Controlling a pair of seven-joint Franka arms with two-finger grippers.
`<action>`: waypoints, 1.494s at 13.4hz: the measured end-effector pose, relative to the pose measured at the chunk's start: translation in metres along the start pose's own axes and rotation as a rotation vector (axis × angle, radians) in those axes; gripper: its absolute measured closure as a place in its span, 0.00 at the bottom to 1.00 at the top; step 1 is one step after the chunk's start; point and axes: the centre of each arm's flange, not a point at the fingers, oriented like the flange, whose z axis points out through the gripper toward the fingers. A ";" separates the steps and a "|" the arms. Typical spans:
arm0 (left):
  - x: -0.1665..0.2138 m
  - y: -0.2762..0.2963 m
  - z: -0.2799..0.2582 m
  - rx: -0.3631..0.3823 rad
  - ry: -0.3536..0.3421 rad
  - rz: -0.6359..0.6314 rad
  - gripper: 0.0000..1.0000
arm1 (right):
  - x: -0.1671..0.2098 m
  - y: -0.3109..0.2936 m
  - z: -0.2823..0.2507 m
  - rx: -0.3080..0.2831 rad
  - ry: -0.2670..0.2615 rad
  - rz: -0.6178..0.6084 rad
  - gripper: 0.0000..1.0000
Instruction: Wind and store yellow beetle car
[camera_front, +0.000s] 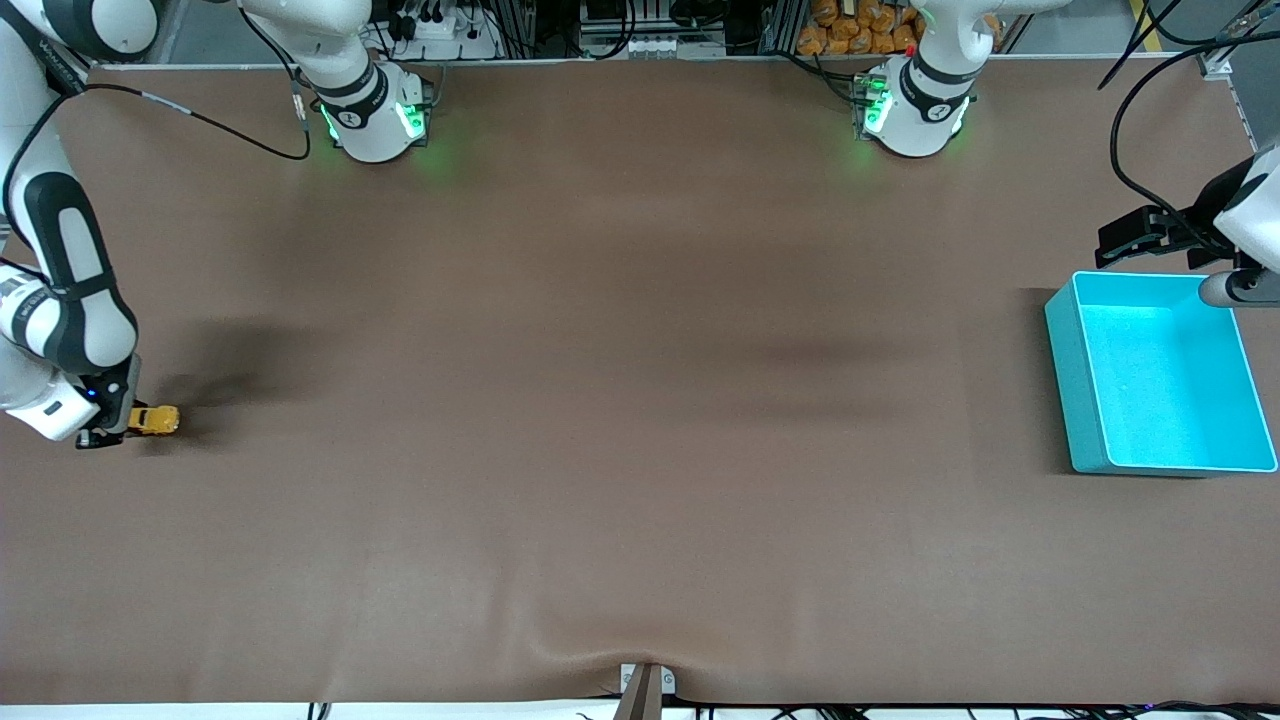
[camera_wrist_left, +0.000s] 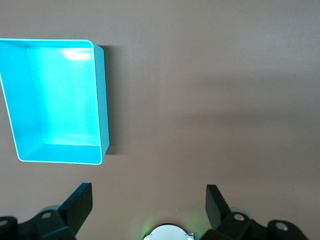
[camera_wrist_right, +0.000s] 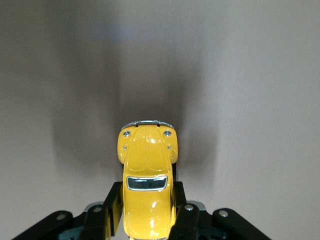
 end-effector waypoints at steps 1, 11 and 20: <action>0.000 0.000 0.000 0.000 0.000 -0.001 0.00 | -0.009 -0.003 0.001 -0.001 -0.002 -0.002 0.56; 0.000 0.000 0.000 0.000 0.000 -0.010 0.00 | -0.030 0.007 -0.010 0.002 -0.001 -0.004 0.00; 0.001 0.000 0.004 0.000 -0.009 -0.030 0.00 | 0.132 0.116 -0.077 -0.055 0.168 -0.169 0.00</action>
